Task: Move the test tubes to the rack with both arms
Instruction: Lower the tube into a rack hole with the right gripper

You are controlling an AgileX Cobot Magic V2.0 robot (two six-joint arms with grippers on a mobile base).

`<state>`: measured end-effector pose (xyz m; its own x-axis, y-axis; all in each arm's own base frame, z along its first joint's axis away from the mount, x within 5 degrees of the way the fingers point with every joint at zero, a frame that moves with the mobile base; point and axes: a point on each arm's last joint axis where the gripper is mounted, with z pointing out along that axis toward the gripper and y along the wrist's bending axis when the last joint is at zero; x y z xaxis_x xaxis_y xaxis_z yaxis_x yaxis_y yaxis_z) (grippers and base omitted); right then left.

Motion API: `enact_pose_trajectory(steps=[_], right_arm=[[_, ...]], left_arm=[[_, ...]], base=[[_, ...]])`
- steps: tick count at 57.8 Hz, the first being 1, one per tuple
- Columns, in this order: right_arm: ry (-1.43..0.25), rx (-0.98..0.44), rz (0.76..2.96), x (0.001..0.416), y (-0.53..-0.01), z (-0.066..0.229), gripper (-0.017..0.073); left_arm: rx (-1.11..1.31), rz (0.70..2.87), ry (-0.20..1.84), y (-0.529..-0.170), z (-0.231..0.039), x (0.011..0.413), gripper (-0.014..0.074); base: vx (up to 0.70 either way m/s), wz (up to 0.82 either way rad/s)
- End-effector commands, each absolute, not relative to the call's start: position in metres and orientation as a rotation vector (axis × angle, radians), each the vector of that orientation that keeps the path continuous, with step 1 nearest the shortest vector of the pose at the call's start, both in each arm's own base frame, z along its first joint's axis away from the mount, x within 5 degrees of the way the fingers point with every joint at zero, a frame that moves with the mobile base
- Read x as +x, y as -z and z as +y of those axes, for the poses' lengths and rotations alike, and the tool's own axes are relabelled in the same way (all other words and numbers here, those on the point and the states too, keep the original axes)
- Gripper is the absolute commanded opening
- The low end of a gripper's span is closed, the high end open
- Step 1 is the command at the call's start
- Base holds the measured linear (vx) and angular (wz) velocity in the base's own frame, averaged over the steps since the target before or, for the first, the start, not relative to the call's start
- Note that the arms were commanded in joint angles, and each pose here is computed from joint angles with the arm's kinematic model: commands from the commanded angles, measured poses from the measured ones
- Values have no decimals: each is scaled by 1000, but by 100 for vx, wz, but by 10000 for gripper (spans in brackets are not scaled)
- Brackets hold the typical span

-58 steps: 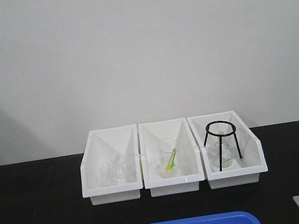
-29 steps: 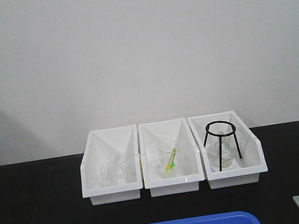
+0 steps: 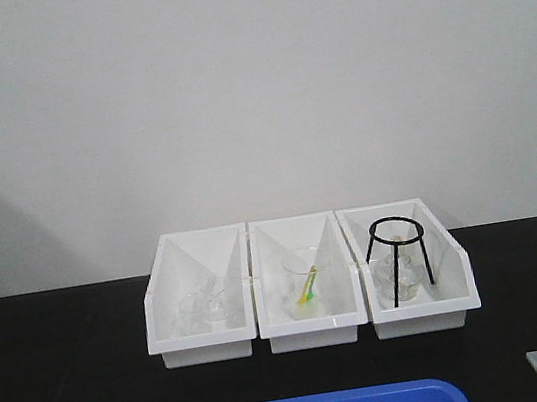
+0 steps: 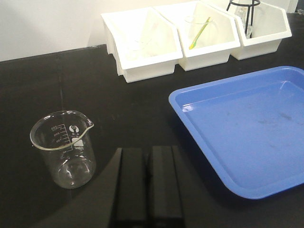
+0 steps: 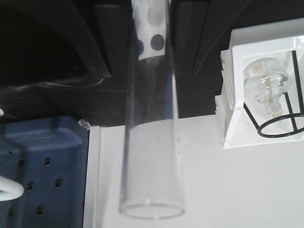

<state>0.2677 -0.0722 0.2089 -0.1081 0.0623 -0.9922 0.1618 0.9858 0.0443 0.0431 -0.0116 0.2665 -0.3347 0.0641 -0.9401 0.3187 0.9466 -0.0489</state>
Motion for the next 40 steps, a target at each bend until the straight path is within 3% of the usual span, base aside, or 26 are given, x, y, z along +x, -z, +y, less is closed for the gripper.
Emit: enact_pose_trajectory(steps=[1, 40], right_arm=[[101, 148, 1554, 270, -230, -74, -6], [53, 181, 1694, 289, -168, -79, -6]], left_arm=[[264, 1814, 288, -280, -13, 45, -20], [264, 1814, 288, -280, -13, 45, -20]], base=[[0, 0], [0, 0]])
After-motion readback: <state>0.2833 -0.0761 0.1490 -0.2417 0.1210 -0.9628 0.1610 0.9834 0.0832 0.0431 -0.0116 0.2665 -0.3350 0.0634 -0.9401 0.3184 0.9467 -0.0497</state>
